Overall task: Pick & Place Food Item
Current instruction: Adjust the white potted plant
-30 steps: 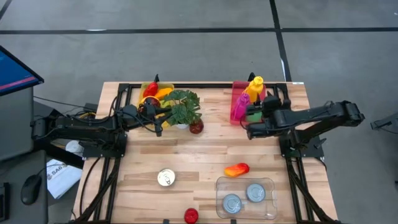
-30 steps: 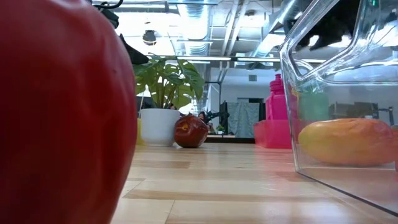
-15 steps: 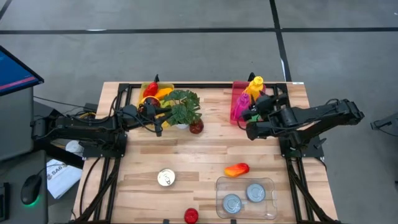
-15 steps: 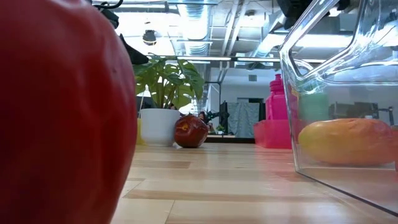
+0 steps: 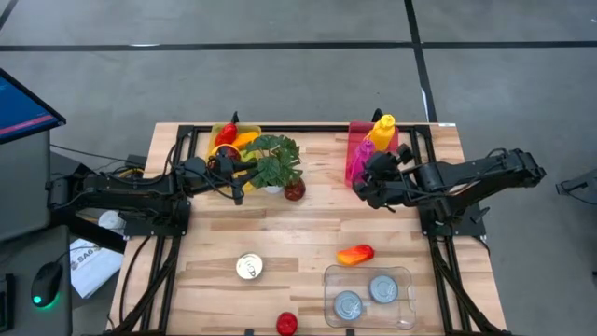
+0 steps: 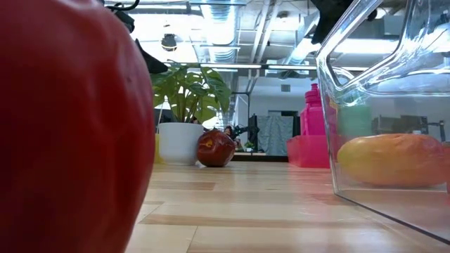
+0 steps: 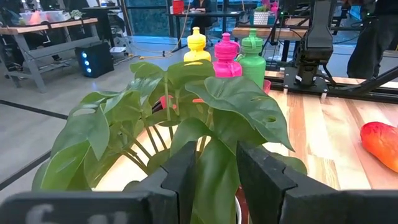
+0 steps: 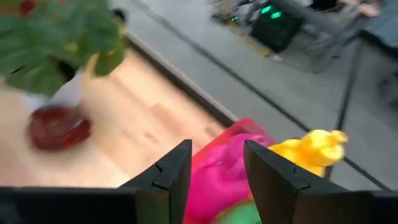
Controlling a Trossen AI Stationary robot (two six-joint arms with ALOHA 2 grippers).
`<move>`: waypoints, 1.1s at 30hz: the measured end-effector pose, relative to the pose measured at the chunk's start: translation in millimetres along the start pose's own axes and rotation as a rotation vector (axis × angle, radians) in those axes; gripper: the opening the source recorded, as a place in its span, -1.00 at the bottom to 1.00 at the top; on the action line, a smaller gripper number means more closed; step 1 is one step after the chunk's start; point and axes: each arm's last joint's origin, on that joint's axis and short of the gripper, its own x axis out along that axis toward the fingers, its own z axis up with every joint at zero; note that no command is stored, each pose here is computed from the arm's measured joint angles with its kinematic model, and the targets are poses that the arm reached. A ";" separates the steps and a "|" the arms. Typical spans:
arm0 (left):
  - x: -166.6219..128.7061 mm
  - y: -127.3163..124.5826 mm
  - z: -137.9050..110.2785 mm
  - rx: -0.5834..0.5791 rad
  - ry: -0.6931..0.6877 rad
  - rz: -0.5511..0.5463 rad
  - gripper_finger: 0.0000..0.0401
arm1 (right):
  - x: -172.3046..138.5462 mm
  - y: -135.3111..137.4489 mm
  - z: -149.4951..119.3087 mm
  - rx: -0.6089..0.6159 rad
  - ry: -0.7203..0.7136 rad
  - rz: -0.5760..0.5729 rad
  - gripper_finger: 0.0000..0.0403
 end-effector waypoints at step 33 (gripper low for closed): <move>-2.2 -24.4 -15.2 -0.049 0.154 -0.276 -0.48 | 83.2 28.8 14.2 -0.402 0.175 0.352 -0.60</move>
